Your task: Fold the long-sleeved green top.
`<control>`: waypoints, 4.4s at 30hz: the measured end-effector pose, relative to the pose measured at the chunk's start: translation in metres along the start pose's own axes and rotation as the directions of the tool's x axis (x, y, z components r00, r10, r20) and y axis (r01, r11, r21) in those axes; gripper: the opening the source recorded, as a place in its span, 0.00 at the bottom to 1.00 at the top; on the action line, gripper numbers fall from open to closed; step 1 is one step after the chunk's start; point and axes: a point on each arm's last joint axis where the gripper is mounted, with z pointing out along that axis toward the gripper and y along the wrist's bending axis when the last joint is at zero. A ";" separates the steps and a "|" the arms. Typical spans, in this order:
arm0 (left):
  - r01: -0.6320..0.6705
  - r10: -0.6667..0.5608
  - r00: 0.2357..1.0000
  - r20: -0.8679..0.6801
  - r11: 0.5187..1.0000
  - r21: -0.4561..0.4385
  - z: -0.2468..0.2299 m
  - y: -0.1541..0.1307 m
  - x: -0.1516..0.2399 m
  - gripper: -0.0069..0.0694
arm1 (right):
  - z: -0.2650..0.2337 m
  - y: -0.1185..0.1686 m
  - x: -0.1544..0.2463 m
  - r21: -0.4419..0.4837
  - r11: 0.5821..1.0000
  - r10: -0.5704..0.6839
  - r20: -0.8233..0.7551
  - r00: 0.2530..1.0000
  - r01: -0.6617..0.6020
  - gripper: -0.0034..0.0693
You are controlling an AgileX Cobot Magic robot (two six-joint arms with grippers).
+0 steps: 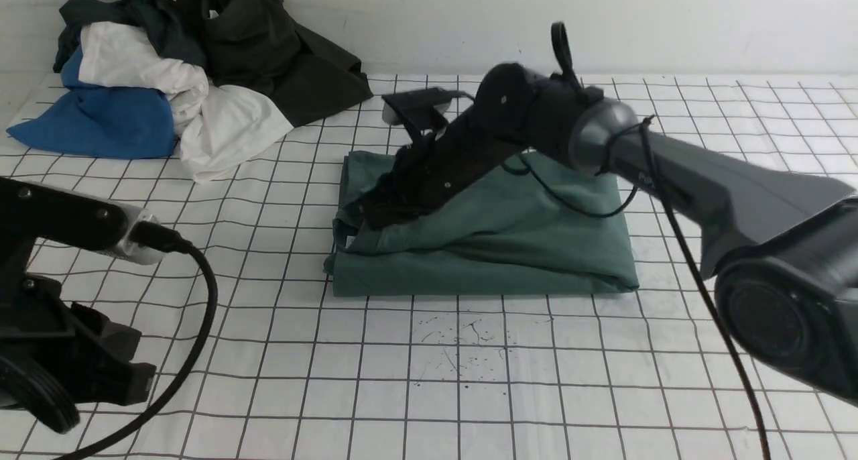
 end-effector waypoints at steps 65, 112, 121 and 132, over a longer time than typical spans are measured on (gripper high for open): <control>-0.212 0.343 0.792 0.506 0.930 -0.299 -0.078 -0.012 0.085 0.12 | -0.263 0.117 0.399 0.680 0.592 -0.202 0.645 0.737 -0.433 0.03; 0.089 0.031 0.844 0.535 0.976 -0.197 0.013 0.000 0.160 0.12 | -0.261 0.114 0.405 0.565 0.574 -0.031 0.738 0.674 -0.593 0.03; 0.108 0.008 0.865 0.502 0.973 -0.202 0.014 0.001 0.163 0.12 | -0.261 0.114 0.405 0.566 0.573 -0.031 0.737 0.675 -0.592 0.03; 0.109 0.008 0.865 0.502 0.973 -0.203 0.014 0.001 0.163 0.12 | -0.261 0.114 0.405 0.566 0.573 -0.031 0.737 0.675 -0.592 0.03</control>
